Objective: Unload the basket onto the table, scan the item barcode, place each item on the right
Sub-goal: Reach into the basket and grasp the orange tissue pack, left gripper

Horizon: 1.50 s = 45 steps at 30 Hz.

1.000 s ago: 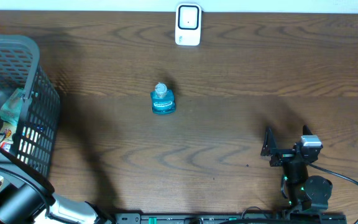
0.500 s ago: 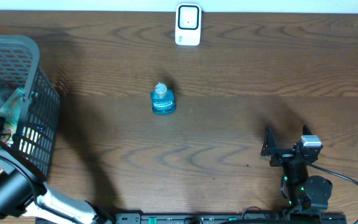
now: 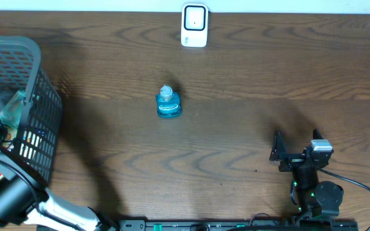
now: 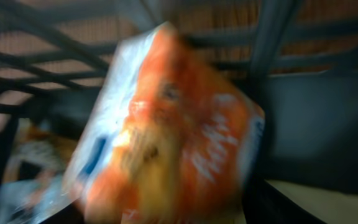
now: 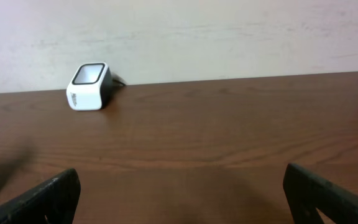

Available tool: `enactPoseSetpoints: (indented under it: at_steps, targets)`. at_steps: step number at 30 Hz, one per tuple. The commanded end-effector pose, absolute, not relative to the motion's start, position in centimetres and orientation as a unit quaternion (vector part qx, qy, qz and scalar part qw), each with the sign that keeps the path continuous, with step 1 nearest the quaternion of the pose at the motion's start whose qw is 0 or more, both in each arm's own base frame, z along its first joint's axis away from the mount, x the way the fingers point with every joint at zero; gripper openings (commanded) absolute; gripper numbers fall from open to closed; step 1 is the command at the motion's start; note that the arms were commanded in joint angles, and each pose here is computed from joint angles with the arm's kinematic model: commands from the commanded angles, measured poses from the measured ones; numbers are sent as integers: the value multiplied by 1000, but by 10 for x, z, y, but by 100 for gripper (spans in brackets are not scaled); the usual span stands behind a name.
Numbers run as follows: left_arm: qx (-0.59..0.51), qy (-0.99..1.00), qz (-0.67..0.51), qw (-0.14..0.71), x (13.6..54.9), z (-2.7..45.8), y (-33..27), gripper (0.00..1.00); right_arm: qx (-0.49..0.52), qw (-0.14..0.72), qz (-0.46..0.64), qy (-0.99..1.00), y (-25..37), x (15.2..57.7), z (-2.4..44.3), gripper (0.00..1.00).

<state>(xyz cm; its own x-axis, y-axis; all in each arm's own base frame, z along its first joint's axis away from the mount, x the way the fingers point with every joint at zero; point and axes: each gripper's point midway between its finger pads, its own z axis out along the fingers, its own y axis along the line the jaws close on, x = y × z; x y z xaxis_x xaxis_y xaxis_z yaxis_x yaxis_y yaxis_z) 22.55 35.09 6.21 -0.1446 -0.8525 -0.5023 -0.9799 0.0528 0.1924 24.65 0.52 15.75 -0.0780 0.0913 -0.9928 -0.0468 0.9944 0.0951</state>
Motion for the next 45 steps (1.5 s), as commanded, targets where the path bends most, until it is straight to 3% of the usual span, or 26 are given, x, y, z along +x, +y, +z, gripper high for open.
enactPoseSetpoints:
  at_steps: [1,13,23,24,27,28,39,45]
  targets:
    - [-635,704,261,183,225,116,351,59,14,678,58,733,8,246,157,99]
    - [-578,689,71,431,257,279,274,59,14,678,58,733,8,246,157,99]
    - [-497,663,71,555,242,372,200,59,14,678,58,733,8,246,157,99]
    - [-506,656,91,553,236,372,204,61,14,678,58,733,8,246,157,99]
    - [-544,648,159,510,217,355,221,95,14,678,58,733,8,246,157,99]
    - [-556,650,181,485,212,343,228,98,14,678,58,733,8,246,157,99]
    - [-665,678,227,214,208,178,293,98,14,678,58,733,8,246,157,99]
    - [-684,655,271,171,185,150,325,98,14,678,58,733,8,246,157,99]
